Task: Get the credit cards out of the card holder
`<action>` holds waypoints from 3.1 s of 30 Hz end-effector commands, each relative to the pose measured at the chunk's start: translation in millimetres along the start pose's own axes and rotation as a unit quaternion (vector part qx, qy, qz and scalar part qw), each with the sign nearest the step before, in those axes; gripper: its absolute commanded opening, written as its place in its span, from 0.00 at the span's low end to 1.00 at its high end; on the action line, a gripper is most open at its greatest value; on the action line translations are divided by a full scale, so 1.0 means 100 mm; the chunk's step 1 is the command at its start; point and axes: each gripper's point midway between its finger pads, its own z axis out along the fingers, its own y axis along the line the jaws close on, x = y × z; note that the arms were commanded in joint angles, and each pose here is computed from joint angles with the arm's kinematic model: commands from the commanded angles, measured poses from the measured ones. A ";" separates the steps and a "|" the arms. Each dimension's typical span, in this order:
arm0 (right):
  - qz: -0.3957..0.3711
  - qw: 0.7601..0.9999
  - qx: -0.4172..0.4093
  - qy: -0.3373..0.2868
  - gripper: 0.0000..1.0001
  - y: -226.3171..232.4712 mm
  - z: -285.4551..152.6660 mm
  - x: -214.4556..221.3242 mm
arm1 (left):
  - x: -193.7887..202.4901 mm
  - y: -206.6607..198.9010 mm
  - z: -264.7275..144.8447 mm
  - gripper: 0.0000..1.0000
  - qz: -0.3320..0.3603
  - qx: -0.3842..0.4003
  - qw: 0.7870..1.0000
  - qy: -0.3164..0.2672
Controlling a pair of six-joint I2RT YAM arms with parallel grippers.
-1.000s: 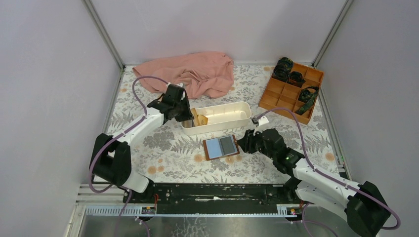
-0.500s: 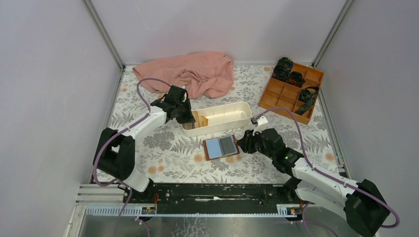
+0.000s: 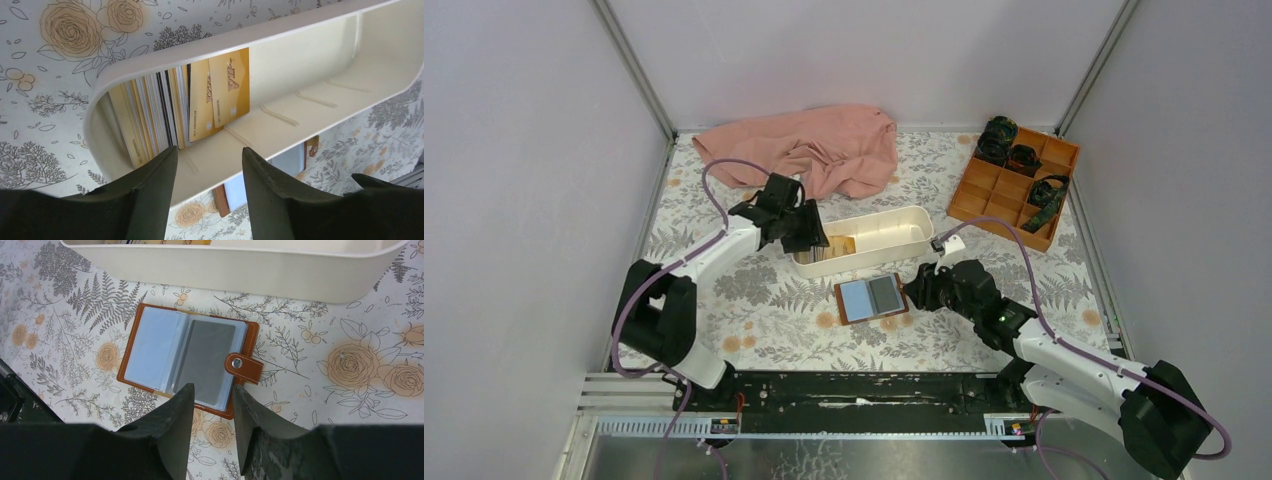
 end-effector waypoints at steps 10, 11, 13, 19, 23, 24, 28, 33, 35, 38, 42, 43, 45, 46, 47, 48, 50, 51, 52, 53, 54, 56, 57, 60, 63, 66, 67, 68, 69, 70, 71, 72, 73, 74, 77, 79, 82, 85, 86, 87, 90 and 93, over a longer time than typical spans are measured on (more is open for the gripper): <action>-0.016 0.999 -0.030 -0.003 0.39 0.13 0.12 -0.13 | -0.17 -0.82 -0.80 0.56 0.109 0.113 0.971 -0.180; -0.015 0.999 -0.029 0.009 0.38 0.13 0.15 -0.09 | -0.07 -0.95 -0.80 0.52 0.127 0.132 0.967 -0.179; -0.006 0.999 -0.026 0.025 0.31 0.12 0.19 -0.03 | 0.17 -1.16 -0.74 0.42 0.156 0.162 0.958 -0.176; 0.016 1.000 -0.002 0.017 0.00 0.04 0.22 -0.03 | 0.71 -1.22 -0.32 0.00 0.143 0.205 0.961 -0.119; 0.021 0.999 -0.006 0.025 0.09 0.07 0.25 -0.02 | 0.88 -0.97 -0.08 0.00 0.147 0.184 0.965 -0.114; 0.022 0.999 -0.010 0.029 0.16 0.09 0.27 -0.01 | 0.91 -0.87 -0.03 0.00 0.156 0.168 0.967 -0.113; 0.025 0.998 -0.028 0.057 0.32 0.15 0.34 0.10 | 1.00 -0.56 0.12 0.00 0.177 0.113 0.972 -0.101; 0.027 0.997 -0.021 0.074 0.33 0.10 0.43 0.21 | 1.14 -0.36 0.28 0.00 0.180 0.086 0.977 -0.078; 0.030 0.996 -0.022 0.081 0.33 0.11 0.47 0.24 | 1.18 -0.30 0.34 0.00 0.173 0.077 0.979 -0.072; 0.036 0.995 -0.028 0.090 0.32 0.13 0.50 0.28 | 1.24 -0.19 0.45 0.00 0.169 0.055 0.982 -0.059; 0.038 0.994 -0.026 0.099 0.31 0.12 0.54 0.33 | 1.30 -0.08 0.58 0.00 0.169 0.031 0.984 -0.042; 0.038 0.994 -0.025 0.101 0.31 0.11 0.54 0.34 | 1.32 -0.08 0.60 0.00 0.168 0.031 0.984 -0.039; 0.038 0.994 -0.025 0.102 0.31 0.11 0.55 0.34 | 1.34 -0.07 0.64 0.00 0.167 0.031 0.985 -0.034; 0.038 0.994 -0.026 0.103 0.31 0.12 0.54 0.34 | 1.34 -0.07 0.65 0.00 0.167 0.031 0.985 -0.031; 0.038 0.994 -0.027 0.102 0.31 0.12 0.54 0.33 | 1.35 -0.07 0.66 0.00 0.167 0.030 0.985 -0.029; 0.038 0.994 -0.030 0.100 0.31 0.13 0.54 0.32 | 1.35 -0.07 0.67 0.00 0.167 0.029 0.985 -0.028; 0.038 0.994 -0.036 0.097 0.30 0.16 0.53 0.30 | 1.36 -0.07 0.68 0.00 0.168 0.029 0.985 -0.025; 0.038 0.994 -0.039 0.095 0.30 0.17 0.53 0.29 | 1.36 -0.08 0.68 0.00 0.168 0.030 0.985 -0.025; 0.039 0.994 -0.043 0.093 0.29 0.19 0.54 0.27 | 1.37 -0.07 0.69 0.00 0.168 0.030 0.985 -0.024; 0.040 0.994 -0.048 0.092 0.29 0.21 0.54 0.26 | 1.37 -0.07 0.68 0.00 0.168 0.030 0.985 -0.024; 0.042 0.993 -0.059 0.089 0.29 0.25 0.54 0.24 | 1.37 -0.07 0.68 0.00 0.168 0.030 0.985 -0.023; 0.048 0.992 -0.075 0.084 0.29 0.32 0.55 0.20 | 1.38 -0.07 0.68 0.00 0.168 0.030 0.985 -0.020; 0.051 0.992 -0.082 0.081 0.28 0.35 0.56 0.18 | 1.38 -0.07 0.68 0.00 0.168 0.031 0.985 -0.020; 0.054 0.992 -0.094 0.068 0.28 0.41 0.56 0.09 | 1.40 -0.06 0.68 0.00 0.169 0.030 0.985 -0.019; 0.051 0.992 -0.100 0.058 0.28 0.45 0.54 -0.01 | 1.40 -0.05 0.68 0.00 0.168 0.029 0.985 -0.017; 0.048 0.992 -0.108 0.052 0.28 0.50 0.53 -0.07 | 1.41 -0.06 0.69 0.00 0.168 0.030 0.985 -0.016; 0.048 0.991 -0.111 0.052 0.28 0.52 0.52 -0.09 | 1.41 -0.06 0.69 0.00 0.169 0.031 0.985 -0.016; 0.047 0.991 -0.115 0.052 0.28 0.54 0.52 -0.10 | 1.41 -0.06 0.69 0.00 0.168 0.031 0.985 -0.016; 0.047 0.991 -0.118 0.050 0.28 0.55 0.51 -0.12 | 1.41 -0.05 0.70 0.00 0.169 0.029 0.985 -0.015; 0.048 0.990 -0.120 0.049 0.28 0.56 0.50 -0.14 | 1.41 -0.05 0.70 0.00 0.169 0.029 0.985 -0.014; 0.048 0.990 -0.122 0.048 0.28 0.57 0.50 -0.15 | 1.41 -0.05 0.70 0.00 0.169 0.029 0.985 -0.014; 0.048 0.990 -0.124 0.047 0.28 0.58 0.50 -0.16 | 1.42 -0.05 0.70 0.00 0.169 0.029 0.985 -0.013; 0.049 0.990 -0.125 0.046 0.28 0.59 0.49 -0.17 | 1.42 -0.05 0.70 0.00 0.169 0.029 0.985 -0.014; 0.049 0.990 -0.128 0.046 0.28 0.60 0.49 -0.18 | 1.42 -0.05 0.70 0.00 0.169 0.030 0.985 -0.013; 0.052 0.989 -0.133 0.047 0.28 0.62 0.49 -0.18 | 1.43 -0.06 0.71 0.00 0.170 0.032 0.985 -0.012; 0.055 0.988 -0.138 0.049 0.29 0.64 0.50 -0.16 | 1.42 -0.08 0.71 0.00 0.171 0.034 0.985 -0.012; 0.063 0.985 -0.150 0.051 0.29 0.68 0.50 -0.16 | 1.43 -0.08 0.71 0.00 0.172 0.034 0.984 -0.012; 0.066 0.981 -0.172 0.059 0.32 0.78 0.49 -0.16 | 1.43 -0.08 0.71 0.00 0.172 0.033 0.984 -0.011; 0.063 0.980 -0.177 0.062 0.33 0.81 0.49 -0.16 | 1.44 -0.07 0.71 0.00 0.172 0.033 0.984 -0.010; 0.057 0.980 -0.179 0.065 0.34 0.83 0.49 -0.16 | 1.44 -0.07 0.71 0.00 0.172 0.033 0.985 -0.010; 0.043 0.980 -0.179 0.072 0.38 0.88 0.48 -0.14 | 1.44 -0.08 0.71 0.00 0.172 0.034 0.984 -0.010; 0.042 0.980 -0.176 0.078 0.44 0.88 0.49 -0.10 | 1.44 -0.08 0.70 0.00 0.172 0.035 0.984 -0.010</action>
